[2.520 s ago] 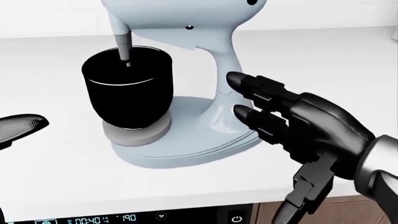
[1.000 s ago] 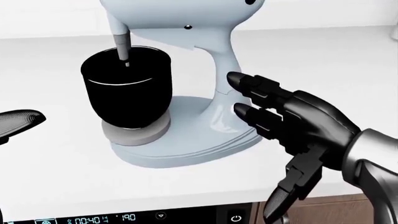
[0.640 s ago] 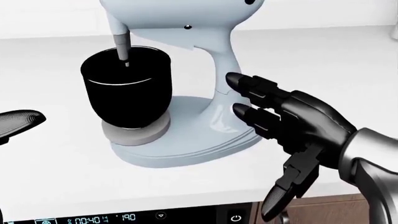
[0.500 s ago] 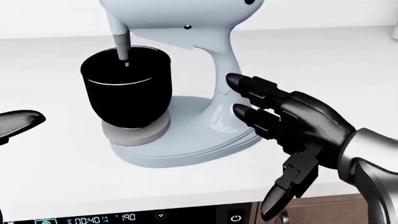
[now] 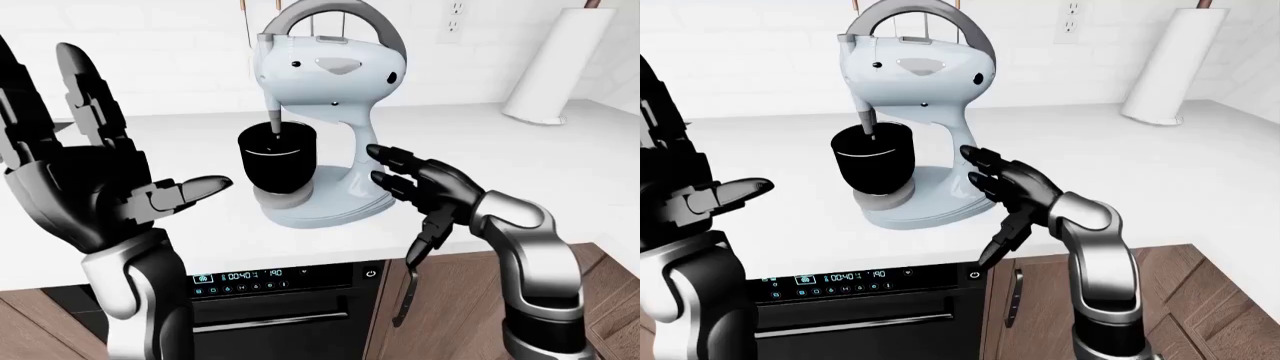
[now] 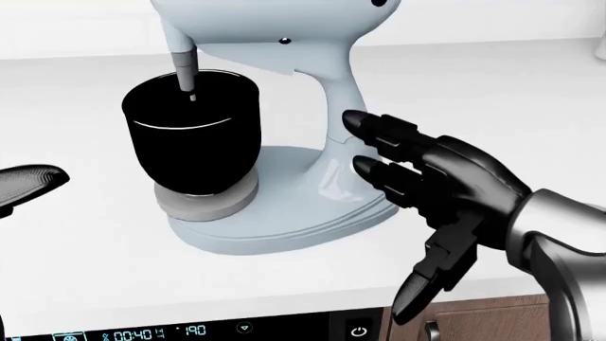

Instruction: Open the stand mixer head.

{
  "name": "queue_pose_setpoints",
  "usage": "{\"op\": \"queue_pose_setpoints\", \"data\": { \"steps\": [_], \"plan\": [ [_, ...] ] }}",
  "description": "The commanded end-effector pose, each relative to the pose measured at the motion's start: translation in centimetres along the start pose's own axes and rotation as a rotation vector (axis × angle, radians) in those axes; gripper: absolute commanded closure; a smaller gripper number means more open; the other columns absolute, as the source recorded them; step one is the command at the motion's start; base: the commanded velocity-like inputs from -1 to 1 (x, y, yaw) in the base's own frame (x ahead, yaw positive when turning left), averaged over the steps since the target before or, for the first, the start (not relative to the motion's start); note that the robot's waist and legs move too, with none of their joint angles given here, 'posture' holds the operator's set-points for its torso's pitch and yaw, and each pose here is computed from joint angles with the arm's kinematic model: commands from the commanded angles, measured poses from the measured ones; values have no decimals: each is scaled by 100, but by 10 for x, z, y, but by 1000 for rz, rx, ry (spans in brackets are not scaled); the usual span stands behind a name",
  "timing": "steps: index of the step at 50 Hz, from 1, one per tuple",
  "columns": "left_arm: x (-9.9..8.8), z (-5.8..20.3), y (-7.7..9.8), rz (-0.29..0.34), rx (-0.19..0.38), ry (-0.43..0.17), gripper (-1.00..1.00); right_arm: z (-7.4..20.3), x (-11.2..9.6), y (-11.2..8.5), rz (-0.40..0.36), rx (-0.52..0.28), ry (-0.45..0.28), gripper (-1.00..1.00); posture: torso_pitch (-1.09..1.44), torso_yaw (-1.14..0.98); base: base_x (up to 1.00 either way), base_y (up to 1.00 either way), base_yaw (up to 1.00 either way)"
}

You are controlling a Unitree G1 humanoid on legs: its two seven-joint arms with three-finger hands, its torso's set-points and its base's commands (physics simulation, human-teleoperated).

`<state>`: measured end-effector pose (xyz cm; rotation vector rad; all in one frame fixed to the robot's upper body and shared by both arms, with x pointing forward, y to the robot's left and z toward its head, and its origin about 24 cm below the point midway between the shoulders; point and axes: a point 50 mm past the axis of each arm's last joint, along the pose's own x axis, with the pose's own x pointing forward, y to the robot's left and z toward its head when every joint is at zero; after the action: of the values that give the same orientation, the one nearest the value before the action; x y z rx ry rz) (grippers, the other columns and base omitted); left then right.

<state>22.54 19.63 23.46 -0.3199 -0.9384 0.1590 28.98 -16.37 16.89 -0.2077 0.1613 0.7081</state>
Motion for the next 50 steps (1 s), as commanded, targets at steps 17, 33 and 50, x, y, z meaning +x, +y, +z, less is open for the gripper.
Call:
{"op": "queue_pose_setpoints", "data": {
  "steps": [17, 33, 50],
  "plan": [
    [6, 10, -5, -25, -9, -58, -100, 11, 2, -7, -20, -61, -48, -100, -24, 0, 0, 0, 0],
    [5, 10, -5, -27, -6, -57, -100, 11, 1, -9, -32, -64, -54, -100, -24, 0, 0, 0, 0],
    [4, 9, -5, -28, -5, -55, -100, 48, -30, 15, -31, -31, -190, -100, -24, 0, 0, 0, 0]
  ]
}}
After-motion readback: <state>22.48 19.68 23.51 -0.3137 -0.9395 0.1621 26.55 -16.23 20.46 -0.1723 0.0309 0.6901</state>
